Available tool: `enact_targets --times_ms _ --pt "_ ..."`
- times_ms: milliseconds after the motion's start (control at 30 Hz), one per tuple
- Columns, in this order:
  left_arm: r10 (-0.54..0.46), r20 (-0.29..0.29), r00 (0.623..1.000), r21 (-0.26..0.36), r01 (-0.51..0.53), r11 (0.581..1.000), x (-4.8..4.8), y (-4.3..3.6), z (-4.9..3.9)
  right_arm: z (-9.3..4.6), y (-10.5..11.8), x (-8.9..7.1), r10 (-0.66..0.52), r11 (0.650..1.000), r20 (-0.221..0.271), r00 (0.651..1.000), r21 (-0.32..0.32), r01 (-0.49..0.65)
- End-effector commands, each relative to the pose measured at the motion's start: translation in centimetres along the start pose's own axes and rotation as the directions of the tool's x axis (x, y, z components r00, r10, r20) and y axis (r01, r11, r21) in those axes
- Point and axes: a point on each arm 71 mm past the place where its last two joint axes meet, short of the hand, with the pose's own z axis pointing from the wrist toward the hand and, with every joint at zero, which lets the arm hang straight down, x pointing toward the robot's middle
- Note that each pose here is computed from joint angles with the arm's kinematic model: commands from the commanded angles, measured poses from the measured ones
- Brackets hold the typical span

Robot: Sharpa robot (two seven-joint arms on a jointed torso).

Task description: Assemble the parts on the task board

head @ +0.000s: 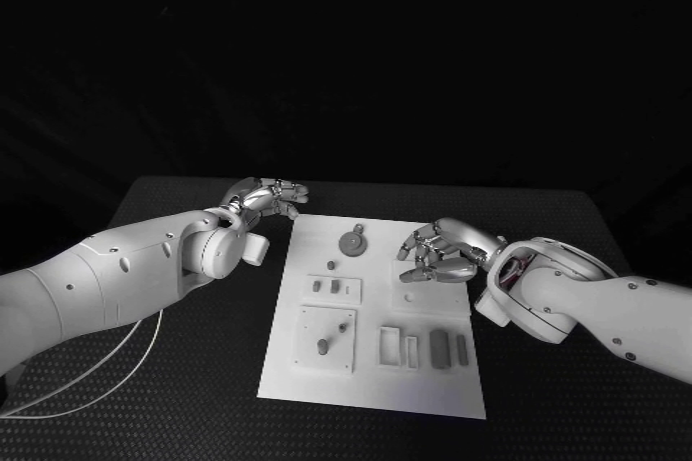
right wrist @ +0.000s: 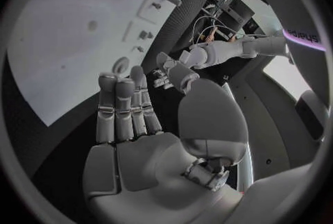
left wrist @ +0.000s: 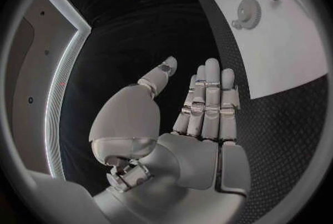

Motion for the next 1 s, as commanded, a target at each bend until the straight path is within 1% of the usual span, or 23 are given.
enact_targets --times_ms 33,100,200,300,333,433,467,567,633,667,700,800,900,1000 --pt "-0.011 -0.024 1.000 0.009 0.011 1.000 0.41 -0.15 0.00 -0.9 -1.6 0.5 0.039 0.992 -0.118 0.992 0.128 -0.024" --pt "-0.012 -0.026 1.000 0.008 0.012 1.000 0.45 -0.13 -0.07 -1.7 -2.5 0.0 0.039 0.987 -0.125 0.991 0.162 -0.019" --pt "-0.012 -0.027 1.000 0.006 0.012 1.000 0.46 -0.05 -0.08 -2.8 -3.7 -0.2 0.074 0.972 -0.156 0.985 0.231 -0.037" --pt "-0.014 -0.034 0.999 0.005 0.014 1.000 0.59 0.04 -0.16 -4.0 -4.8 -0.1 0.109 0.951 -0.215 0.971 0.305 -0.039" --pt "-0.015 -0.039 0.999 0.006 0.015 1.000 0.66 0.05 -0.23 -4.7 -5.2 0.0 0.118 0.939 -0.262 0.958 0.344 -0.021" --pt "-0.018 -0.047 0.999 0.010 0.018 1.000 0.69 0.03 -0.41 -5.7 -6.0 -0.1 0.098 0.924 -0.291 0.952 0.383 0.022" --pt "-0.018 -0.047 0.999 0.013 0.018 1.000 0.69 0.01 -0.45 -5.9 -6.3 -0.1 0.087 0.918 -0.314 0.946 0.394 0.047" --pt "-0.016 -0.053 0.998 0.029 0.017 0.999 0.76 -0.10 -0.57 -6.6 -6.8 0.0 0.081 0.901 -0.346 0.935 0.427 0.079" --pt "-0.011 -0.058 0.998 0.035 0.013 0.999 0.83 -0.14 -0.65 -6.9 -6.9 0.2 0.080 0.890 -0.350 0.933 0.447 0.091" --pt "-0.008 -0.062 0.998 0.037 0.010 0.999 0.86 -0.16 -0.72 -7.1 -7.1 0.4 0.068 0.872 -0.369 0.927 0.474 0.125" --pt "-0.007 -0.065 0.998 0.038 0.010 0.999 0.90 -0.17 -0.77 -7.2 -7.2 0.4 0.069 0.859 -0.365 0.928 0.495 0.131" --pt "-0.008 -0.069 0.998 0.037 0.011 0.999 1.00 -0.14 -0.85 -7.2 -7.2 0.6 0.092 0.842 -0.342 0.935 0.528 0.109" --pt "-0.008 -0.075 0.997 0.034 0.010 0.999 1.22 0.00 -0.91 -7.0 -6.8 1.5 0.106 0.836 -0.344 0.933 0.539 0.103" --pt "-0.008 -0.085 0.996 0.027 0.010 1.000 1.57 0.31 -0.96 -6.7 -6.1 2.3 0.105 0.843 -0.354 0.929 0.527 0.105"
